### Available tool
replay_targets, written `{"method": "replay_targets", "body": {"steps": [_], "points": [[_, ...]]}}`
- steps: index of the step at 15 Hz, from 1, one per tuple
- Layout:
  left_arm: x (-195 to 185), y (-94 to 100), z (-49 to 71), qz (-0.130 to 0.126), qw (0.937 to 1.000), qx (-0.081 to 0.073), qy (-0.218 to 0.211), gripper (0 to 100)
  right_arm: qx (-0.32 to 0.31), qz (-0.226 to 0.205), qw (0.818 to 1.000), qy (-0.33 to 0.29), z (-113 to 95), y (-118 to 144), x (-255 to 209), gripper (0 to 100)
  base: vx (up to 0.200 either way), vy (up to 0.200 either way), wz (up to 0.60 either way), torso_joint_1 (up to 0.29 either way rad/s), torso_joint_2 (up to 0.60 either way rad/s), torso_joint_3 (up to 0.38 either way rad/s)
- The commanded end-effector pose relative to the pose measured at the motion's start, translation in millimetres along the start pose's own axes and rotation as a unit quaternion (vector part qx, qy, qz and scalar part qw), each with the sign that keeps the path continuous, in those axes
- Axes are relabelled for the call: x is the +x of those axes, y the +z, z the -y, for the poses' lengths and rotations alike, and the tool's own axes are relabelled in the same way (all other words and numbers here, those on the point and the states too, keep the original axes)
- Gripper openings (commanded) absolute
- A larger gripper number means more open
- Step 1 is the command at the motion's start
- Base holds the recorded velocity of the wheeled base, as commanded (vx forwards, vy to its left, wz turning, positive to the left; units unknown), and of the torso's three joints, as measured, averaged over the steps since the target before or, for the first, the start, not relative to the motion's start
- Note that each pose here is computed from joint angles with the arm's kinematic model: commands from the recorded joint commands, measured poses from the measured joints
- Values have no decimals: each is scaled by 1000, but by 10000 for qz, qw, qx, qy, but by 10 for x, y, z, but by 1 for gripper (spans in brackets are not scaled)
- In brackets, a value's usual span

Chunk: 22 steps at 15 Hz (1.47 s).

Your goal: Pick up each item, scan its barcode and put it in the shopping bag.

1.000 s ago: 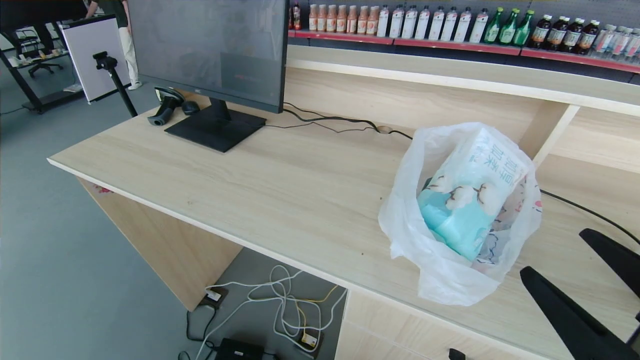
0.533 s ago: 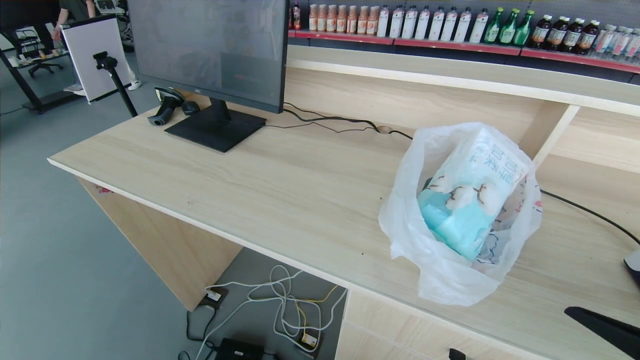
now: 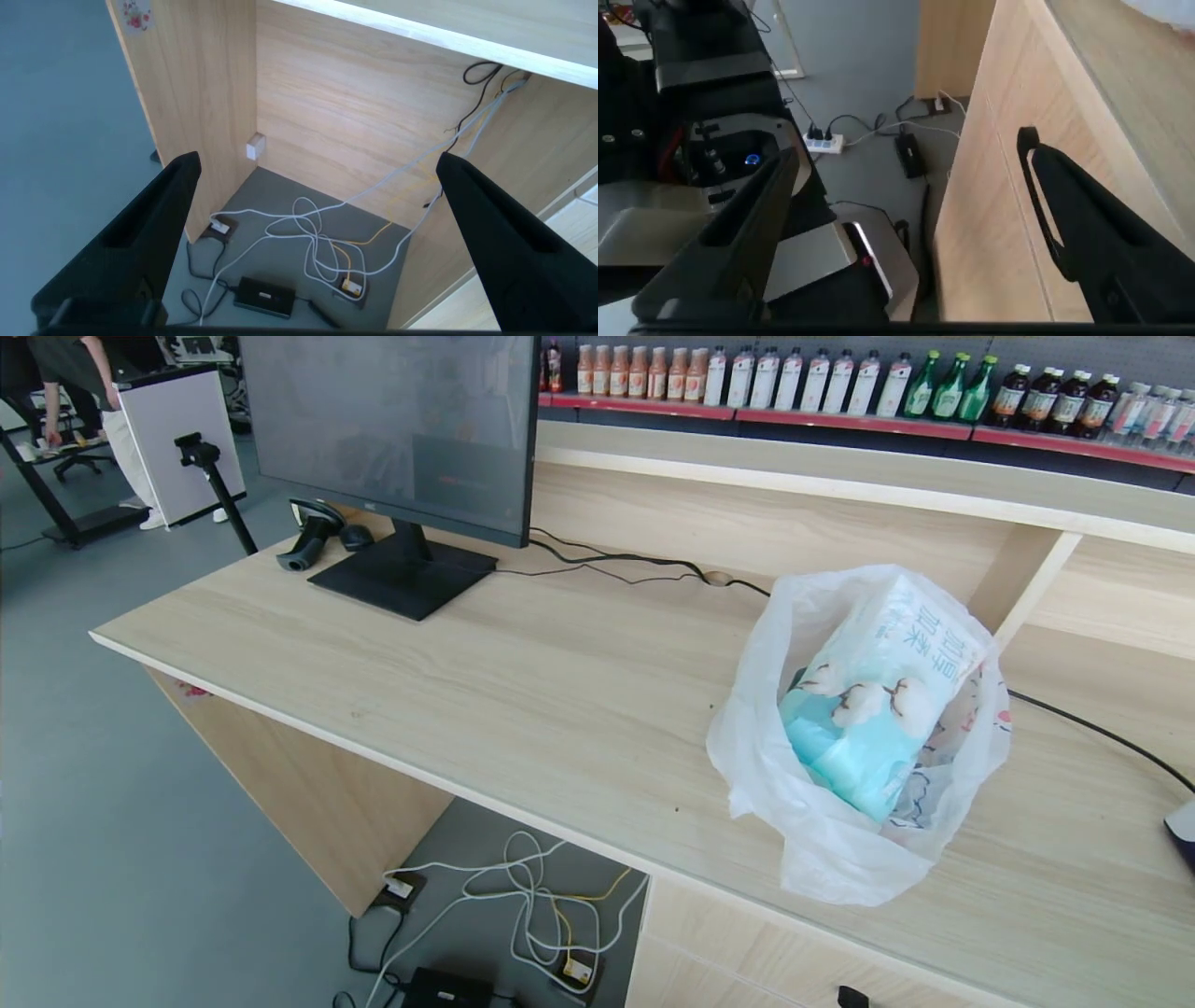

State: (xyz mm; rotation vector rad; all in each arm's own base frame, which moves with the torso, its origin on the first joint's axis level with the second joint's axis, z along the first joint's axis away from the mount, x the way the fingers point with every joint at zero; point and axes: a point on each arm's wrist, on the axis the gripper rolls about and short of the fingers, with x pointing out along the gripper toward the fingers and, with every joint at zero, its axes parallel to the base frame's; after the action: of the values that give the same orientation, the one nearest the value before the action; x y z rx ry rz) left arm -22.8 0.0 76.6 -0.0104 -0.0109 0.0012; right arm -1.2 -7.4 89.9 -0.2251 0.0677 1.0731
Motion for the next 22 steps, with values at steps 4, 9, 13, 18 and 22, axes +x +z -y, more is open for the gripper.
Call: {"method": "replay_targets", "body": {"steps": [4, 9, 13, 18, 22], "points": [[0, 0, 0, -1, 10000, -2, 1, 100, 763, 324, 9966, -37, -24, -132, -58, 100, 0, 0, 0, 0, 0, 0], [0, -2, 0, -8, 10000, 6, 1, 100, 1179, -539, 8993, -4177, -92, -93, 24, 100, 0, 0, 0, 0, 0, 0], [0, -2, 0, -8, 10000, -2, 9, 100, 952, -42, 8502, -5178, -203, -104, -16, 100, 0, 0, 0, 0, 0, 0], [0, -3, 0, -16, 10000, -2, 1, 100, 870, 181, 8420, -5321, -239, -110, -28, 100, 0, 0, 0, 0, 0, 0], [0, -3, 0, -16, 10000, -2, 1, 100, 925, 207, 8415, -5319, -240, -111, -28, 100, 0, 0, 0, 0, 0, 0]]}}
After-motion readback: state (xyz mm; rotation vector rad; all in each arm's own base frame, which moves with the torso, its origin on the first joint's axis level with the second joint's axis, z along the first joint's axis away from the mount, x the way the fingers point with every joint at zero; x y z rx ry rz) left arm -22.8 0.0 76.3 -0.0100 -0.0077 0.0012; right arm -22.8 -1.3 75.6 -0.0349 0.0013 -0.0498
